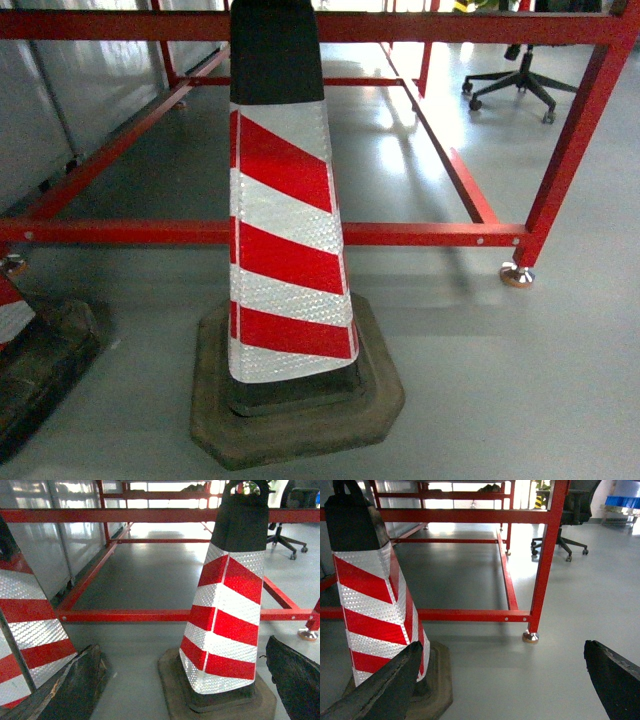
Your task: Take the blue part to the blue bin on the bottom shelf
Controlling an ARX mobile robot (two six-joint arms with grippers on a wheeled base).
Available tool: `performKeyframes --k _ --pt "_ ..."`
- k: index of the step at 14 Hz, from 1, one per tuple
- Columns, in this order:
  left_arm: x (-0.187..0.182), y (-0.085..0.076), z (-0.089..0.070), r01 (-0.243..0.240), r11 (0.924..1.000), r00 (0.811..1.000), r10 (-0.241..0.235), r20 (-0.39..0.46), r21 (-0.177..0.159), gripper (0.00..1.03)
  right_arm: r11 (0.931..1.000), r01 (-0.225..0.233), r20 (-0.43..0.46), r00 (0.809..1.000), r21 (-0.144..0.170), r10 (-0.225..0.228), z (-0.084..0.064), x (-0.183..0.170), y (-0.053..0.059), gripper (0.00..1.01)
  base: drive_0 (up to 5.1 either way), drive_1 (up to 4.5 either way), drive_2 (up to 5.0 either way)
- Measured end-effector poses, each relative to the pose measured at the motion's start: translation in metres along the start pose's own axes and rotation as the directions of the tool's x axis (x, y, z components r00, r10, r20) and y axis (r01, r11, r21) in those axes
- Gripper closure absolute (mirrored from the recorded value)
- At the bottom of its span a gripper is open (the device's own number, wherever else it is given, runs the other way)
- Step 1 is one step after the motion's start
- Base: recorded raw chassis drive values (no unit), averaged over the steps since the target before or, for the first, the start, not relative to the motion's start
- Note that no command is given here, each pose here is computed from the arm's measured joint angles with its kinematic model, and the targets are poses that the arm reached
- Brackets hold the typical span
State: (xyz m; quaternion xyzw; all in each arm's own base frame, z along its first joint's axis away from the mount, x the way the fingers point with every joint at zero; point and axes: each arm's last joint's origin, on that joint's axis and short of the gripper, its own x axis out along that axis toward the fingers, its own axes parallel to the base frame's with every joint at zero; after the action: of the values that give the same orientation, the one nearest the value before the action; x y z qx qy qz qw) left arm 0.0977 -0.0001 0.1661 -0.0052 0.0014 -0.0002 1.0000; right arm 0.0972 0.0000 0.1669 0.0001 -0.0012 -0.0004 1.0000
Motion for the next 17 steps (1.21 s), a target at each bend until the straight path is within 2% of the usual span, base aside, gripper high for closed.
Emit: performKeyframes --k 17 --pt "0.0000 0.0000 0.0000 0.000 0.9999 1.000 0.000 0.000 0.011 0.05 1.0000 -0.001 0.000 1.000 0.001 0.001 0.0000 0.0000 0.0000 0.03 0.0 0.00 0.0"
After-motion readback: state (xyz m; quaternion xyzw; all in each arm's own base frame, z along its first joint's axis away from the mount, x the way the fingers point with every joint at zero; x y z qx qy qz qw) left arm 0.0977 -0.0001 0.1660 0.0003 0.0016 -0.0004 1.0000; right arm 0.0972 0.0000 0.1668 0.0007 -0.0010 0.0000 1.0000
